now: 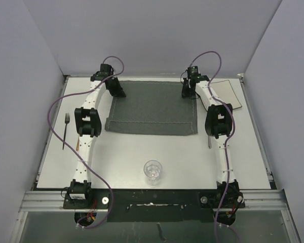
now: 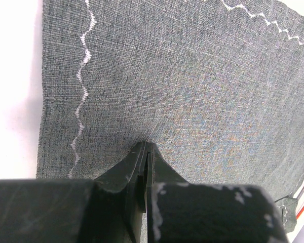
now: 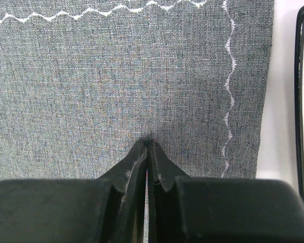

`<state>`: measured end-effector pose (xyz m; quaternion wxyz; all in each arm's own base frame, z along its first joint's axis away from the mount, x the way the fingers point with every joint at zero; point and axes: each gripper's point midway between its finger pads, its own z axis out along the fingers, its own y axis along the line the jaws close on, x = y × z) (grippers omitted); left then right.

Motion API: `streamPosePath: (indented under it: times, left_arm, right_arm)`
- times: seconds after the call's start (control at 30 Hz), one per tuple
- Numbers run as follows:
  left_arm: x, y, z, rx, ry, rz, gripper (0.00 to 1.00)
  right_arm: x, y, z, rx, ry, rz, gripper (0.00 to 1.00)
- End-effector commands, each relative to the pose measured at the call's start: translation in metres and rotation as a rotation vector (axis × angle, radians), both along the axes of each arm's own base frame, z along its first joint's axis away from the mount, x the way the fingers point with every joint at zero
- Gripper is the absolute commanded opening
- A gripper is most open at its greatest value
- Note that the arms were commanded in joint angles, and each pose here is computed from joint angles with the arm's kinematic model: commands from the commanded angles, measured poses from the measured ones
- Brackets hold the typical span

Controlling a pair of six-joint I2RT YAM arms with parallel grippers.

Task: Set the dinner table for one person
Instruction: Flatten out the napkin at the center of the board.

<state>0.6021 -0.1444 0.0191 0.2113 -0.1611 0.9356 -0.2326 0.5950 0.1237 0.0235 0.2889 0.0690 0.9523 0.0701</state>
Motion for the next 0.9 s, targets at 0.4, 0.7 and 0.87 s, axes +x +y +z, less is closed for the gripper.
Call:
streamPosePath:
  times: [0.4, 0.7, 0.87]
  left_arm:
    - [-0.022, 0.017, -0.066, 0.075, 0.129, 0.024, 0.0]
    - [-0.021, 0.017, -0.06, 0.067, 0.124, 0.027, 0.0]
    - [-0.019, 0.015, -0.047, 0.037, 0.109, 0.02, 0.0]
  right_arm:
    - [0.014, -0.009, -0.016, 0.104, 0.01, 0.03, 0.01]
    - [0.012, 0.001, -0.015, 0.163, 0.009, 0.073, 0.01]
    - [0.013, -0.003, 0.015, 0.164, -0.028, 0.074, 0.15]
